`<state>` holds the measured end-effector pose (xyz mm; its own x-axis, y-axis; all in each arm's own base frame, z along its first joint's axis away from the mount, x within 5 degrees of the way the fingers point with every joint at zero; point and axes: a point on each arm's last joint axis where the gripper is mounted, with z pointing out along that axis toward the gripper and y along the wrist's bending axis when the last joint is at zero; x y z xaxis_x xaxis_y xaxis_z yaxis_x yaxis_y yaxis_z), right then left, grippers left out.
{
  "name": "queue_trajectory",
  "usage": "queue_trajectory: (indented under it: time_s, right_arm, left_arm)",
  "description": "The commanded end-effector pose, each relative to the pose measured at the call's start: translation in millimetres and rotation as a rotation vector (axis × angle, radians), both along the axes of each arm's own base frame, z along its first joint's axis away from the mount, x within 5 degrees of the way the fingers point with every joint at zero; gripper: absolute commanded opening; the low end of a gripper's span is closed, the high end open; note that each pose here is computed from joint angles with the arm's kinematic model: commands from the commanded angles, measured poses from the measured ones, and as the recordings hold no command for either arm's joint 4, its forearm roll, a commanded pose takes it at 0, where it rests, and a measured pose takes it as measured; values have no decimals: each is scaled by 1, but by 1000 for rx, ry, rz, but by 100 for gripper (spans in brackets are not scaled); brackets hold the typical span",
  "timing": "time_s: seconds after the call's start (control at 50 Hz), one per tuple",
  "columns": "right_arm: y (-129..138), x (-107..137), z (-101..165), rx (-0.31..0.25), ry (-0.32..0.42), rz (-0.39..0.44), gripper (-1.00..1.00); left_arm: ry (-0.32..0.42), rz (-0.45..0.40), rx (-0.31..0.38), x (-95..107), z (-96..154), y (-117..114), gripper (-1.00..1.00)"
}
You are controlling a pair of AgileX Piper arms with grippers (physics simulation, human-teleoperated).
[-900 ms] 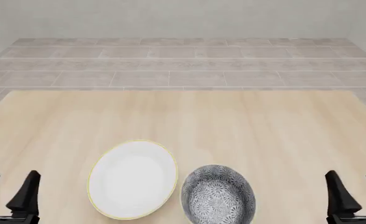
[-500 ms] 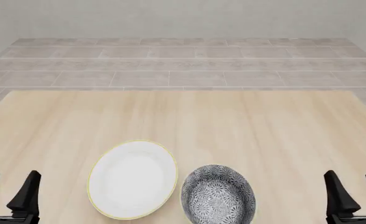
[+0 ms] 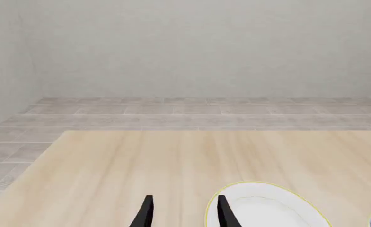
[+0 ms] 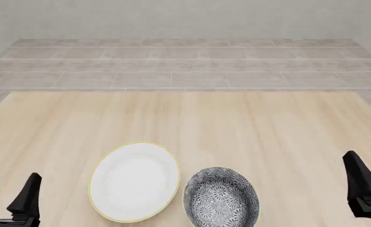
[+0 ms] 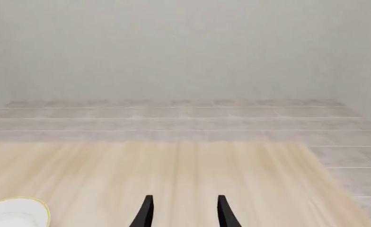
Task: Put the bowl on the plate.
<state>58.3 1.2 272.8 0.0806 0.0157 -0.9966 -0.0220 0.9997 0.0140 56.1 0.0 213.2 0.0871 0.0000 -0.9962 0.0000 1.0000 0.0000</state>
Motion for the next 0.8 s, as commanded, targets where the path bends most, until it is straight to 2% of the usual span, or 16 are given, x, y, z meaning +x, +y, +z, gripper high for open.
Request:
queue_trajectory:
  time_s: [0.02,0.08,0.12,0.16,0.2,0.24,0.28,0.3,0.44,0.46,0.52,0.54,0.64,0.68,0.72,0.8]
  right_arm:
    - [1,14,38,-57,58,0,100]
    - [0,21,46,-72,92,-7,100]
    - [1,34,49,-59,151,2,100]
    - [1,43,52,-76,191,1,100]
    - [2,44,53,-86,195,13,100]
    - [2,50,55,-133,215,13,100]
    - [2,48,63,-134,203,16,100]
    - [3,53,64,-131,225,18,100]
    - [11,64,81,-34,277,78,100]
    - [11,64,83,-75,270,84,100]
    - [11,63,88,-70,262,84,100]
    - [13,68,87,-67,284,92,100]
    - [18,74,88,-108,290,126,100]
    - [22,77,87,-143,298,154,100]
    - [23,81,87,-121,316,157,100]
    - [25,85,89,-130,329,165,100]
  left_arm:
    - [0,0,0,0,0,0,100]
    - [0,0,0,0,0,0,100]
    - [0,0,0,0,0,0,100]
    - [0,0,0,0,0,0,100]
    - [0,0,0,0,0,0,100]
    - [0,0,0,0,0,0,100]
    - [0,0,0,0,0,0,100]
    - [0,0,0,0,0,0,100]
    - [0,0,0,0,0,0,100]
    - [0,0,0,0,0,0,100]
    - [0,0,0,0,0,0,100]
    - [0,0,0,0,0,0,100]
    - [0,0,0,0,0,0,100]
    - [0,0,0,0,0,0,100]
    - [0,0,0,0,0,0,100]
    - [0,0,0,0,0,0,100]
